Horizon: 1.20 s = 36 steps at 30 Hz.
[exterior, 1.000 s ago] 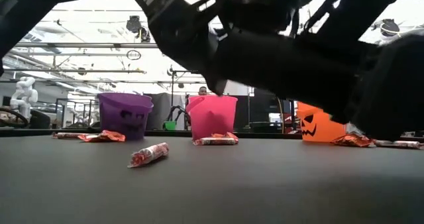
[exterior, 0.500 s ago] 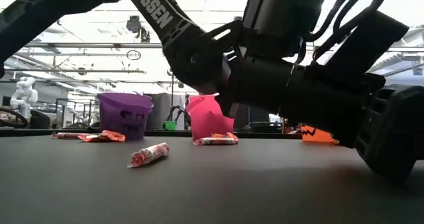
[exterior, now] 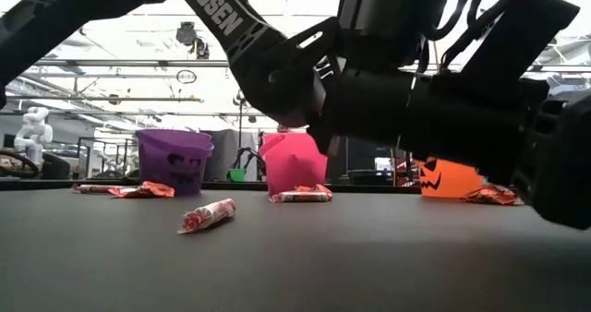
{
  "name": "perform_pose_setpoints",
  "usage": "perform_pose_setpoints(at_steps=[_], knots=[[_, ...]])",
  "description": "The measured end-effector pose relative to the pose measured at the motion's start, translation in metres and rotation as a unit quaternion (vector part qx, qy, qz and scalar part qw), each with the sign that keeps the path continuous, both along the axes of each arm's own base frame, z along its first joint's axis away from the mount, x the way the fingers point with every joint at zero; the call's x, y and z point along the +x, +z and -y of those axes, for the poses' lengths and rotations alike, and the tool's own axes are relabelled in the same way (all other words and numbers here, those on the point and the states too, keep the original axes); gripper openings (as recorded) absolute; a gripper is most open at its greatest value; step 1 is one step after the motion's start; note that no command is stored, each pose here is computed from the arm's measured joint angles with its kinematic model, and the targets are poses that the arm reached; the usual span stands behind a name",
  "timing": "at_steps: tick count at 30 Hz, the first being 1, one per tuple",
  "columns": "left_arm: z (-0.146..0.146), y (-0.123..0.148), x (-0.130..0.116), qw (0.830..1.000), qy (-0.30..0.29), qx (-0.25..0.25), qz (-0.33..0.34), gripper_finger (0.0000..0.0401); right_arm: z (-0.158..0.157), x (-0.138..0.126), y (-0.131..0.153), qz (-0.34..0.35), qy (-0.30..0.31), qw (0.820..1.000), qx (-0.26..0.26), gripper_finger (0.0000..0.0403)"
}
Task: Sort candy by brand, put in halloween buckets
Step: Put the red chocolate bar into the pink bucket
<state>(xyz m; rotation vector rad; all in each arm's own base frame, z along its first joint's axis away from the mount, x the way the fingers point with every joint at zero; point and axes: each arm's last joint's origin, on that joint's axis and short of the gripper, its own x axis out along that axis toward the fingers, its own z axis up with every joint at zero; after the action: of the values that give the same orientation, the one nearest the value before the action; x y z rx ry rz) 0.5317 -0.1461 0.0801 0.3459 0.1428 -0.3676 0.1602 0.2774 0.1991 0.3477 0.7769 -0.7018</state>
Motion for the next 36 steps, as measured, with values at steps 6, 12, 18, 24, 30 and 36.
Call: perform_pose_setpoints(at_steps=[6, 12, 18, 24, 30, 36], knots=[[-0.004, 0.005, 0.005, 0.998, 0.033, -0.047, -0.026, 0.0138, 0.001, 0.001, 0.0, 0.001, -0.011, 1.0, 0.007, 0.0], [-0.02, 0.006, 0.013, 0.983, 0.046, -0.134, -0.114, 0.0138, 0.004, 0.005, -0.001, -0.021, -0.029, 0.999, 0.017, 0.0], [-0.024, 0.005, 0.013, 0.98, 0.05, -0.149, -0.125, 0.0138, 0.006, 0.008, -0.001, -0.025, -0.027, 0.999, 0.012, 0.0], [-0.023, 0.003, 0.012, 0.972, 0.046, -0.172, -0.152, 0.0138, 0.006, 0.009, -0.001, -0.028, -0.025, 0.999, 0.01, 0.0], [-0.024, 0.001, 0.011, 0.967, 0.046, -0.177, -0.175, 0.0138, 0.006, 0.009, -0.001, -0.03, -0.02, 0.999, 0.009, 0.0], [-0.023, 0.0, 0.01, 0.967, 0.037, -0.176, -0.182, 0.0117, 0.006, 0.009, -0.001, -0.029, -0.02, 0.999, 0.007, 0.0]])
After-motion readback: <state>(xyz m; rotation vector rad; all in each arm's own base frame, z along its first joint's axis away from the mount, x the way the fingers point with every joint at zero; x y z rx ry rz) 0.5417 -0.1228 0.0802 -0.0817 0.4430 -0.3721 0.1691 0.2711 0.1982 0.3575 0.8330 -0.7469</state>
